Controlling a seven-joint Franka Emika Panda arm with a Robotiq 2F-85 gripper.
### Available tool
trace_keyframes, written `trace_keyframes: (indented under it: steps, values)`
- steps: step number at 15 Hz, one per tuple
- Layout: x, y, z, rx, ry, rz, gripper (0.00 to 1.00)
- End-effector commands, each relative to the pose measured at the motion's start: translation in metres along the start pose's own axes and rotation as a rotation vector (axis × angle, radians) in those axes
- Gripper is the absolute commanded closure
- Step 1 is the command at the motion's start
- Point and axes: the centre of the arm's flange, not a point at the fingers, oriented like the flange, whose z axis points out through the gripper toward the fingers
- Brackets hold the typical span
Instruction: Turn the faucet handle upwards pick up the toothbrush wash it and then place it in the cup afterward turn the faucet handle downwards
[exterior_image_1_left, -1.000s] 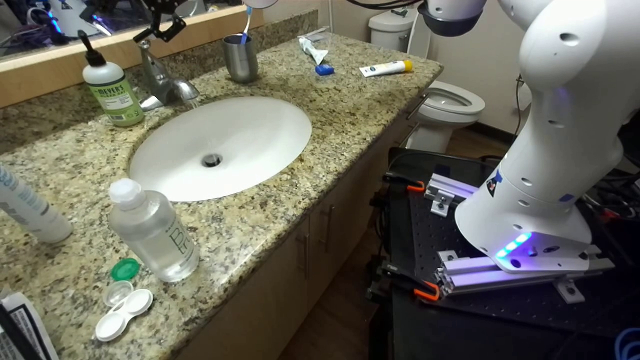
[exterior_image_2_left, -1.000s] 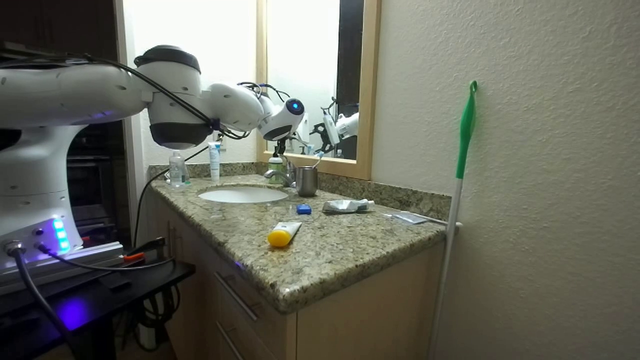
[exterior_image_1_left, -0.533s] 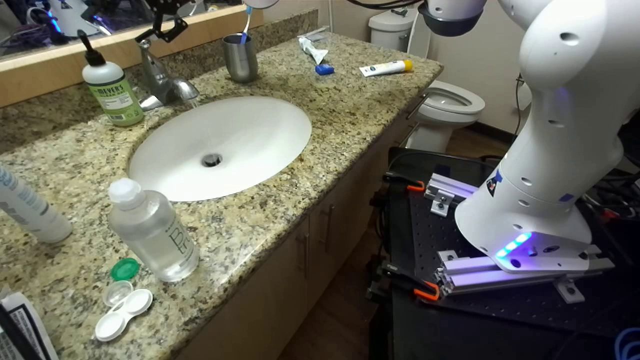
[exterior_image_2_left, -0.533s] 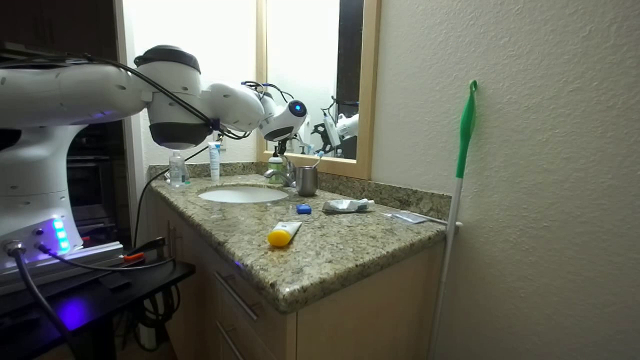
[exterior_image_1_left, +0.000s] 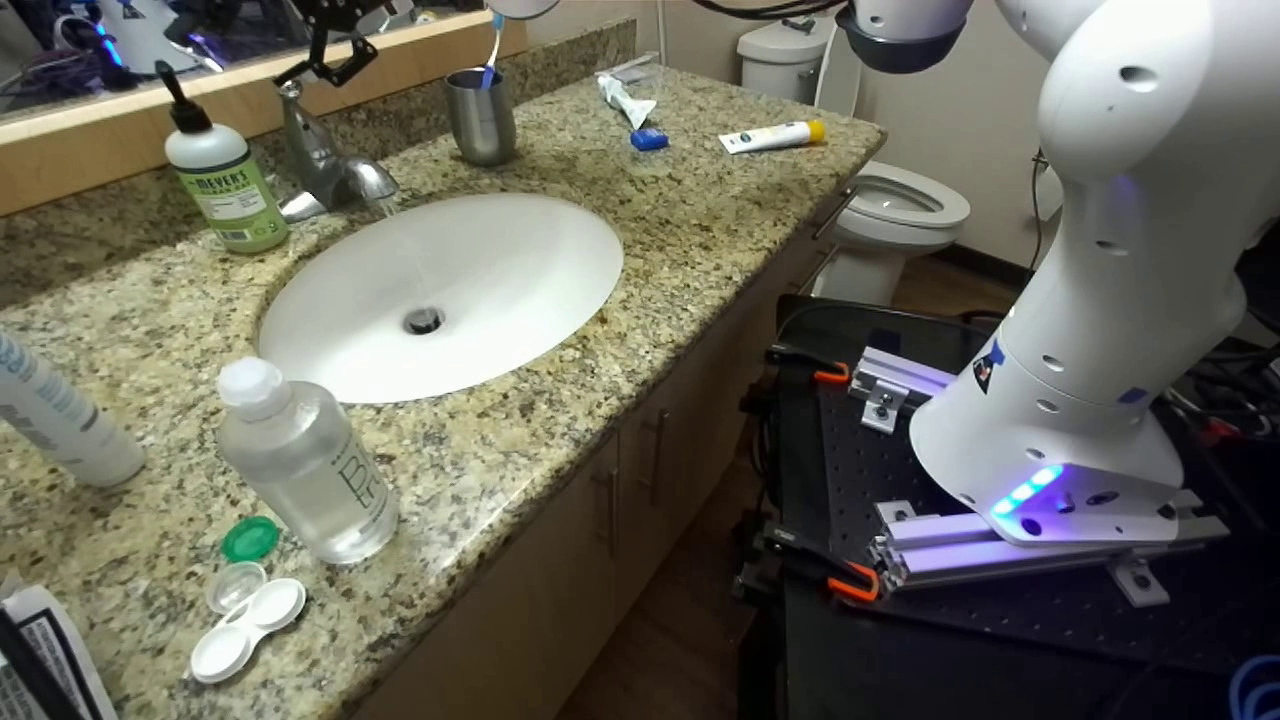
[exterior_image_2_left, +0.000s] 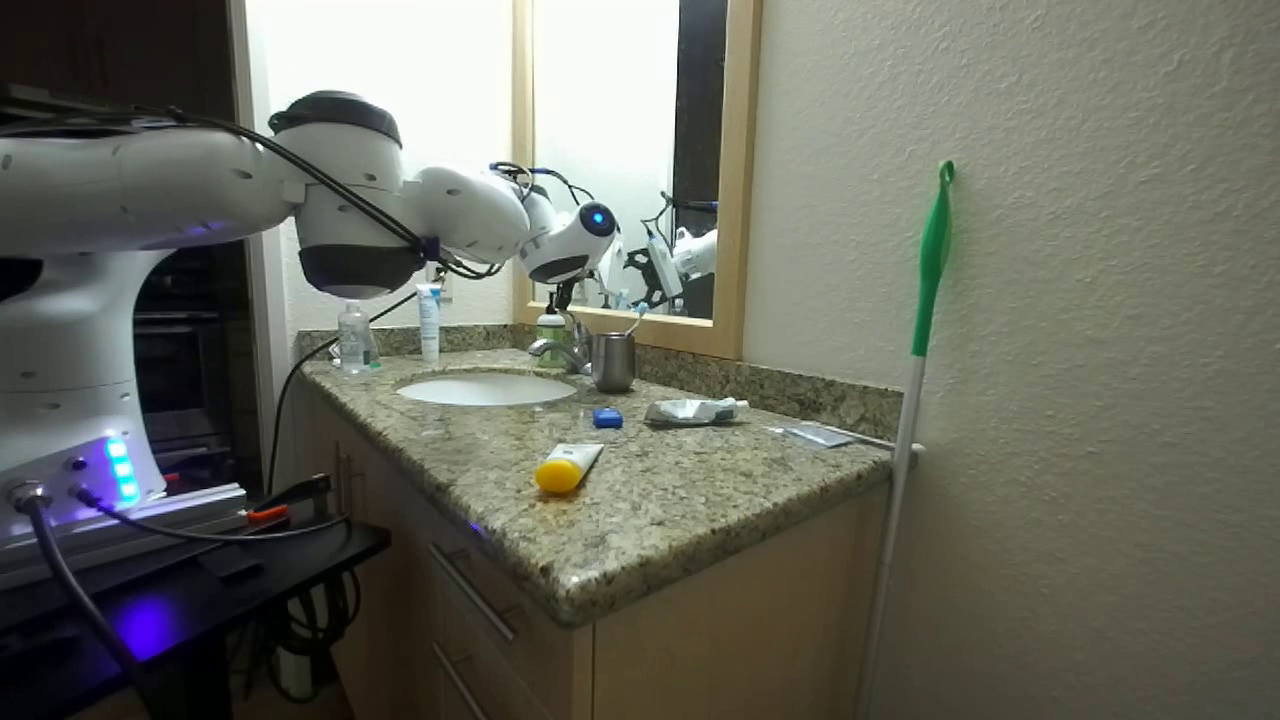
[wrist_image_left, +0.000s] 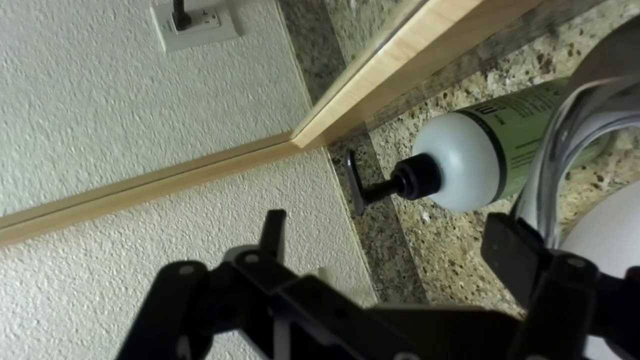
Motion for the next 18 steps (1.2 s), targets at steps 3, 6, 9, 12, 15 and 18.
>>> trace_keyframes:
  steps: [3,6,9,12,15,18]
  values:
    - [-0.015,-0.030,0.004,0.106,-0.030,0.254,0.00]
    - [-0.016,-0.029,0.005,0.108,-0.043,0.246,0.00]
    - [-0.013,-0.028,0.003,0.127,-0.042,0.156,0.00]
    - [-0.013,-0.032,-0.001,0.154,-0.056,0.074,0.00]
    - [-0.014,-0.038,-0.008,0.193,-0.083,0.045,0.00]
    - [-0.017,-0.043,-0.014,0.216,-0.098,0.032,0.00]
